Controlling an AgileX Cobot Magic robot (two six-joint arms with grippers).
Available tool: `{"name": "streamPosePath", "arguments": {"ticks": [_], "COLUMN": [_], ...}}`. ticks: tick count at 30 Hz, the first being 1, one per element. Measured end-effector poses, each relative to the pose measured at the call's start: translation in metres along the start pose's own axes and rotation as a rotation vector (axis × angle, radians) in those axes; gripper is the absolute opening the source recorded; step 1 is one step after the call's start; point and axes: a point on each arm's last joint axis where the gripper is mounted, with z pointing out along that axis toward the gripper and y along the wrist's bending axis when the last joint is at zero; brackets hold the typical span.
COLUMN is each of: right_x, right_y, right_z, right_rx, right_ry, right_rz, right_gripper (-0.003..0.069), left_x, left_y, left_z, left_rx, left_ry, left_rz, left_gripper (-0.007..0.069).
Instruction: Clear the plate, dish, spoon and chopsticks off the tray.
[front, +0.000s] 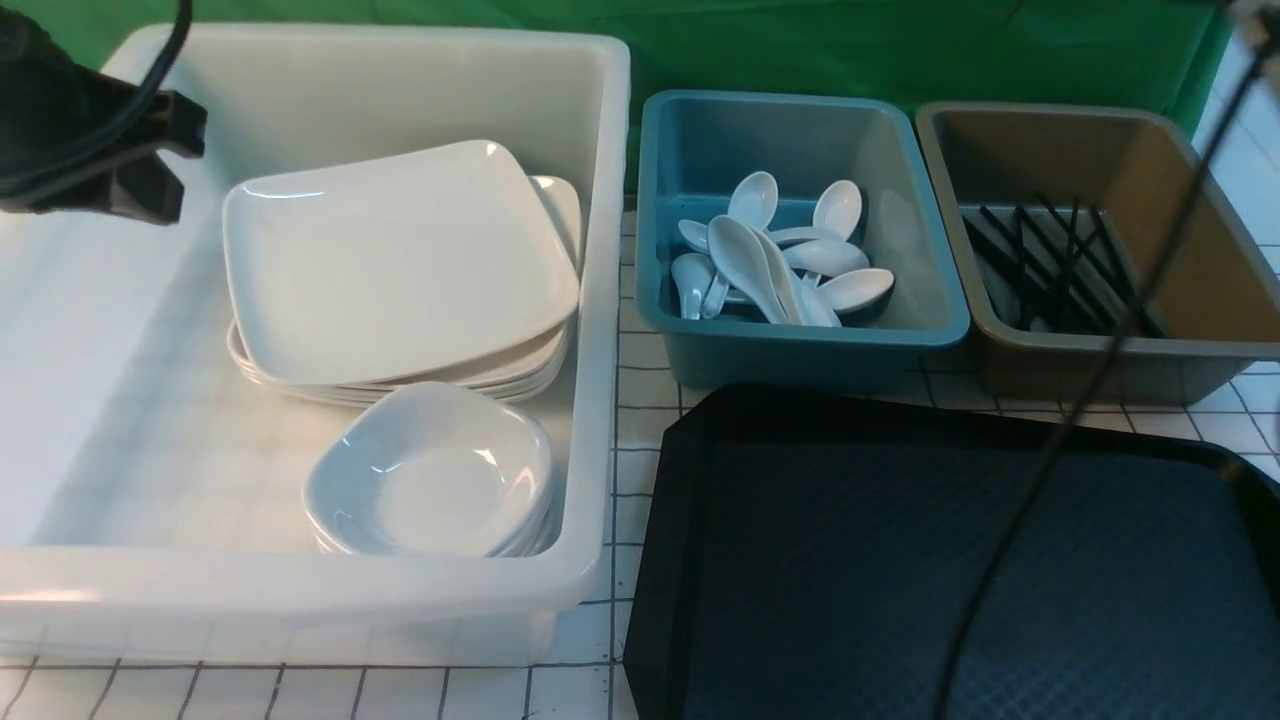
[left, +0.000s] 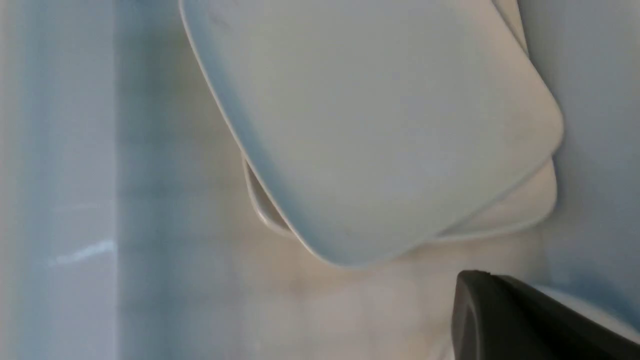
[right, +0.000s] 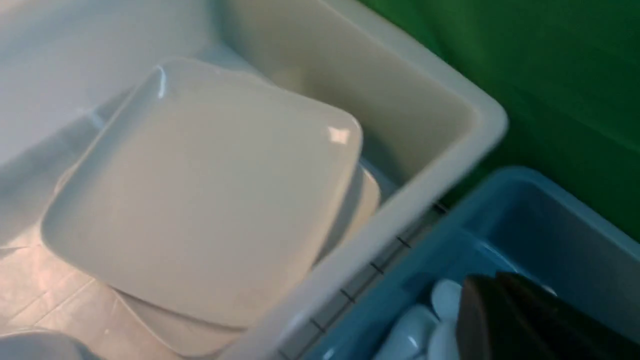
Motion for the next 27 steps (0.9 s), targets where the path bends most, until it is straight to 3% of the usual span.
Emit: {"name": "streamPosePath", "arguments": {"ticks": [5, 12, 21, 27], "right_x": [-0.018, -0.016, 0.047, 0.056], "right_y": [-0.007, 0.018, 0.027, 0.032], "right_z": [-0.070, -0.138, -0.138, -0.148], "right_rx": [0.078, 0.077, 0.100, 0.100], "right_ry": [-0.088, -0.096, 0.180, 0.197], "right_rz": [0.069, 0.035, -0.011, -0.038], "right_gripper": [0.0008, 0.0005, 0.0005, 0.0005], "left_x": [-0.022, -0.044, -0.055, -0.041], "left_y": [0.019, 0.046, 0.069, 0.078], "left_z": [0.044, 0.126, 0.193, 0.225], "left_rx": [-0.059, -0.166, -0.268, -0.305], "left_ry": [0.005, 0.078, 0.057, 0.090], "left_rz": [-0.059, -0.071, 0.002, 0.029], "left_gripper": [0.0004, 0.0004, 0.0004, 0.0004]}}
